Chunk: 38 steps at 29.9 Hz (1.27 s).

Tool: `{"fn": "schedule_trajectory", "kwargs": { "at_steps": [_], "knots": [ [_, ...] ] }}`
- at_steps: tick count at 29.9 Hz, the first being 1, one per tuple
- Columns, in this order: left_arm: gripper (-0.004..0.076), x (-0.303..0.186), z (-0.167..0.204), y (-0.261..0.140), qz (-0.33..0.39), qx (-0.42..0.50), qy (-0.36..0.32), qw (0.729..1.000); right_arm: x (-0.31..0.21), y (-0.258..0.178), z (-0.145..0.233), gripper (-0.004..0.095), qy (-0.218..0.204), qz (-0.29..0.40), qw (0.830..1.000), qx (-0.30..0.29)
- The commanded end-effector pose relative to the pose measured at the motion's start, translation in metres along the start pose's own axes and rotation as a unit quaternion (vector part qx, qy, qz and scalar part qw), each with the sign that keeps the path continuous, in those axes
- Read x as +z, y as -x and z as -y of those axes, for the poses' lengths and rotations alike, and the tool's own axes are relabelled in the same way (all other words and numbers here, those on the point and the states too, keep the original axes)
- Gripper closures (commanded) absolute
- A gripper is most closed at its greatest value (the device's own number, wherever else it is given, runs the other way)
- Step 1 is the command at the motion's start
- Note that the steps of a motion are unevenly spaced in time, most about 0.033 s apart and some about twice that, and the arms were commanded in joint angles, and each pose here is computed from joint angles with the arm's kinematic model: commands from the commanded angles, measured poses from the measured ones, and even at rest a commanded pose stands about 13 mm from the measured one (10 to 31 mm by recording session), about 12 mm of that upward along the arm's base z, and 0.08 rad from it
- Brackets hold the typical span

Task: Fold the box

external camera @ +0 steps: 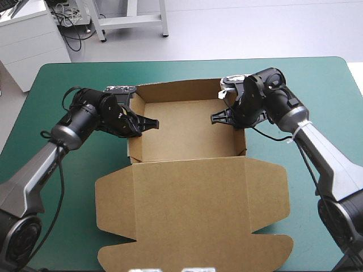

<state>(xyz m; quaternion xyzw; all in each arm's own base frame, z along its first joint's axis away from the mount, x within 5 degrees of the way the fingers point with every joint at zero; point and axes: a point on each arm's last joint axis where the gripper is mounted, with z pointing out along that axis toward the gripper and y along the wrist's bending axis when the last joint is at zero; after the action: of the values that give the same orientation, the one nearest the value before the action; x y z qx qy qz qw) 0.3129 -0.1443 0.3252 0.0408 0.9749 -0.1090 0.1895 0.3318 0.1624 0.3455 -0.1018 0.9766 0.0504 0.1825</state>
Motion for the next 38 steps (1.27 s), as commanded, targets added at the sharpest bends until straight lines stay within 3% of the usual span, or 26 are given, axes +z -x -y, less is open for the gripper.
{"fn": "schedule_trajectory", "kwargs": {
  "at_steps": [1,9,16,29,33,38],
  "knots": [
    [0.0756,-0.014,0.016,0.018,0.02,0.009,-0.034,0.999,-0.012,0.002,-0.001,0.0916,0.015,0.015,1.0,-0.013],
    [0.0756,0.014,0.021,0.034,-0.055,0.0,-0.009,0.998,0.012,0.008,0.013,0.0916,0.006,-0.013,1.0,0.001],
    [0.0756,0.035,0.021,0.038,-0.072,-0.002,-0.003,0.997,0.017,0.013,0.034,0.0916,-0.003,-0.016,1.0,0.013],
    [0.0755,0.048,0.02,0.039,-0.086,-0.005,0.001,0.996,0.043,0.016,0.037,0.0913,-0.011,-0.046,0.999,-0.001],
    [0.0734,0.048,0.02,0.038,-0.089,0.002,0.001,0.996,0.048,0.016,0.036,0.0821,-0.009,-0.052,0.999,0.001],
    [0.0558,0.048,0.022,0.037,-0.094,0.006,-0.01,0.996,0.048,0.016,0.036,0.0609,-0.009,-0.052,0.999,0.004]
  ]
}}
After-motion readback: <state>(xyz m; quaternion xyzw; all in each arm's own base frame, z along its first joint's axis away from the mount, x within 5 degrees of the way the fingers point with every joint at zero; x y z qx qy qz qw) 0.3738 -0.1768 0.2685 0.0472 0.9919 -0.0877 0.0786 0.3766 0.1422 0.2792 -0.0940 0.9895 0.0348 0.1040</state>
